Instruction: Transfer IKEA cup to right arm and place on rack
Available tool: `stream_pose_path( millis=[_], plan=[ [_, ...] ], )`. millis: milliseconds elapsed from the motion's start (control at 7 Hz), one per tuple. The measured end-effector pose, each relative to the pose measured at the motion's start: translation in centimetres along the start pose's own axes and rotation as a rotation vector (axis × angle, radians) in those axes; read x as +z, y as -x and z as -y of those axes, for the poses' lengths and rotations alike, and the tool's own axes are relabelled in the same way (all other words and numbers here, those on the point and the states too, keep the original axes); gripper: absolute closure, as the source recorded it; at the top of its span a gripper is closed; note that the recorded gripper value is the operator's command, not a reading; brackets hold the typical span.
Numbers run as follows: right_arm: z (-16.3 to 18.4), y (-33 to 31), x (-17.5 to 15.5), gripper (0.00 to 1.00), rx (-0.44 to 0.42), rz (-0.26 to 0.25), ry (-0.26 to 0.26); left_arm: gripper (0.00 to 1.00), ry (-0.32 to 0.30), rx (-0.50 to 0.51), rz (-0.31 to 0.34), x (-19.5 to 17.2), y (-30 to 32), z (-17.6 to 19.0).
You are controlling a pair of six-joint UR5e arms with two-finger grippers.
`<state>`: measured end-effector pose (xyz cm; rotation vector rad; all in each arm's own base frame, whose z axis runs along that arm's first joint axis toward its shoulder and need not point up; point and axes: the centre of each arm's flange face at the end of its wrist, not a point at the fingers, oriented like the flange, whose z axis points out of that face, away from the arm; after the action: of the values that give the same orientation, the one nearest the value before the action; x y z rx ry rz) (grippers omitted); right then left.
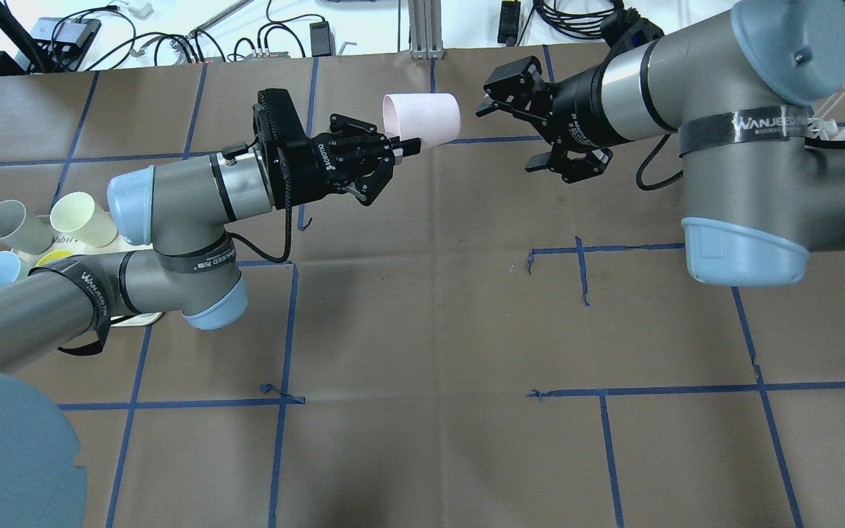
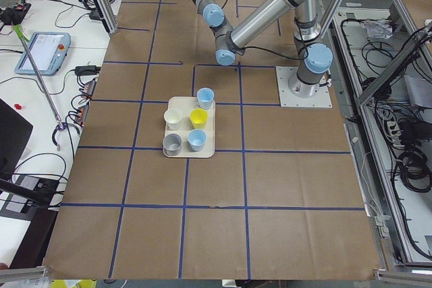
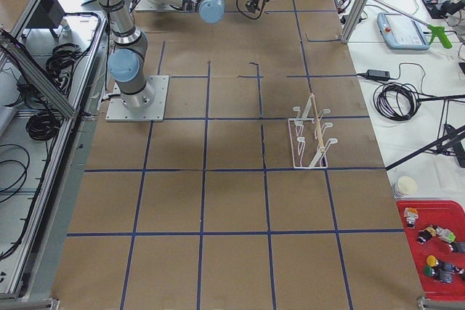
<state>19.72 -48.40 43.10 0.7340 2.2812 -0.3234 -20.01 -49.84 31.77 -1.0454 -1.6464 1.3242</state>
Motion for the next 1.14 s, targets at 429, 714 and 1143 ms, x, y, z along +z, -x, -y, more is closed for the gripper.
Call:
stream_pose_path(
  millis=[429, 714, 1143],
  plan=[
    [-2.2, -0.6, 0.0, 0.02, 0.088, 0.235, -0.057, 1.0, -0.031, -0.103, 0.021, -0.4, -0.6, 0.5],
    [-3.2, -2.7, 0.4, 0.02, 0.104, 0.293, -0.097, 1.0, -0.032, -0.139, 0.025, -0.4, -0.6, 0.5],
    [-3.6, -4.7, 0.7, 0.02, 0.168, 0.407, -0.154, 1.0, -0.033, -0.177, 0.027, -0.4, -0.6, 0.5]
  ],
)
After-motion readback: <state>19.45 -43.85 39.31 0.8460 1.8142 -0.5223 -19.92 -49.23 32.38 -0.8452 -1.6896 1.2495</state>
